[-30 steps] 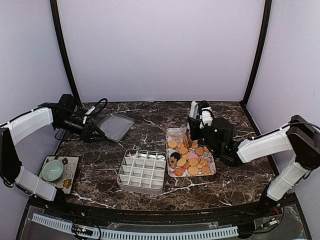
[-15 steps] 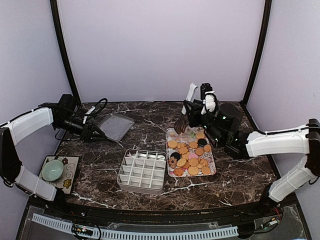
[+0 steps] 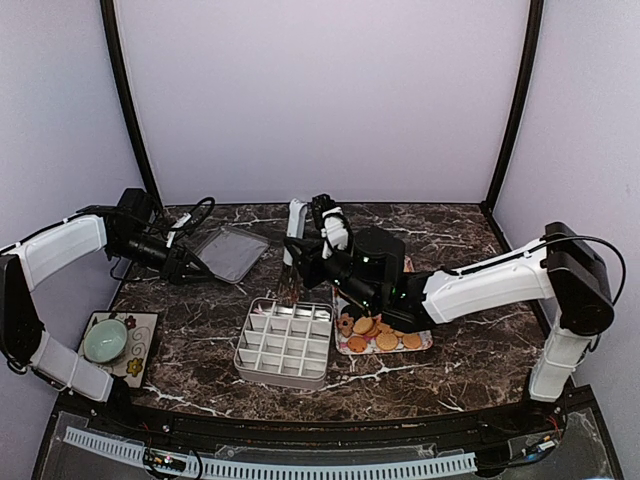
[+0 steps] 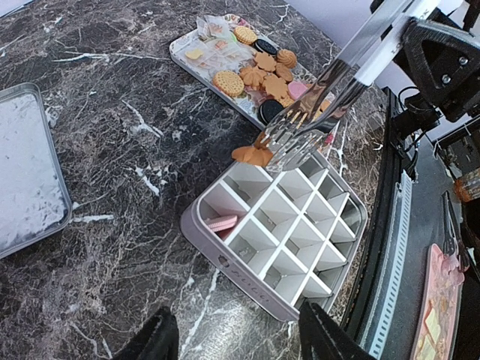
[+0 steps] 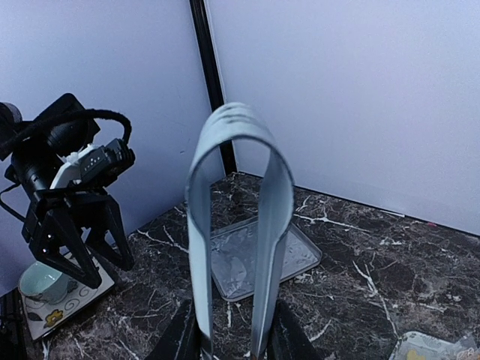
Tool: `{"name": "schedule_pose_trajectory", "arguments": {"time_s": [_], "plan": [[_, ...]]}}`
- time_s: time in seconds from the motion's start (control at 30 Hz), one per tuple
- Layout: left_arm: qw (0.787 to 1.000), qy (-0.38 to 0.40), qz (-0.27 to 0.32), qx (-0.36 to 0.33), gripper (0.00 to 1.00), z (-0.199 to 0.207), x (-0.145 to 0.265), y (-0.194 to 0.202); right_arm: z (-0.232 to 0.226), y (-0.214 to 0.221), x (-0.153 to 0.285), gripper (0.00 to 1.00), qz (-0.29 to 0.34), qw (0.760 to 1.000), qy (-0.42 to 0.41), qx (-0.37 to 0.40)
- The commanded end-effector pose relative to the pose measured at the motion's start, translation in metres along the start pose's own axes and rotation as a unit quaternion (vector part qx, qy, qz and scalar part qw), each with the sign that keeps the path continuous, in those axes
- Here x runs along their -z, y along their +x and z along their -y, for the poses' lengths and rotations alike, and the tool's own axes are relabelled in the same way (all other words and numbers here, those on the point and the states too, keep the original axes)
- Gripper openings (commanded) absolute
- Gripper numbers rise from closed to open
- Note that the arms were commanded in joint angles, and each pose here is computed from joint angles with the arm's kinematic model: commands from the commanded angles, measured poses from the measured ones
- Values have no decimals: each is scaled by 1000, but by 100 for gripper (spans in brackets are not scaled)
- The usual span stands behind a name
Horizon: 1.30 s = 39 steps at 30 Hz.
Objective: Pack the cookies
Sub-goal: Place the fake cookies in the empty pocket of the box, then pick up the fake cookies from the plate.
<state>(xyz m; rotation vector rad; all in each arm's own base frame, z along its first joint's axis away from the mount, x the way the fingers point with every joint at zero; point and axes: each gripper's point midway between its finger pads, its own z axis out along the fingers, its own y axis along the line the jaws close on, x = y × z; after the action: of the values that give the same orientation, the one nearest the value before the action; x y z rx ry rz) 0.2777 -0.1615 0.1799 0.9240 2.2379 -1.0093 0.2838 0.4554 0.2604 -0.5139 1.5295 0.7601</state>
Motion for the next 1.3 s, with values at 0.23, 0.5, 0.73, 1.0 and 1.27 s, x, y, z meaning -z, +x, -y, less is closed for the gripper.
{"name": "schedule_pose_trajectory", "arguments": {"time_s": [0.23, 0.5, 0.73, 1.0, 1.27], "plan": [[1000, 3, 6, -12, 56, 5, 4, -1, -19, -13, -3, 2, 37, 998, -21, -41], [1000, 4, 6, -11, 56, 4, 3, -1, -31, -12, -1, 2, 37, 998, -36, -38], [1000, 7, 6, -9, 56, 5, 3, 0, -25, -18, 6, 2, 46, 998, -20, -30], [1000, 4, 4, -10, 63, 5, 3, 0, 14, -55, 43, 3, 69, 996, 48, 3], [1000, 6, 5, -14, 67, 6, 4, -1, 91, -35, 116, 4, 31, 988, 149, -5]]}}
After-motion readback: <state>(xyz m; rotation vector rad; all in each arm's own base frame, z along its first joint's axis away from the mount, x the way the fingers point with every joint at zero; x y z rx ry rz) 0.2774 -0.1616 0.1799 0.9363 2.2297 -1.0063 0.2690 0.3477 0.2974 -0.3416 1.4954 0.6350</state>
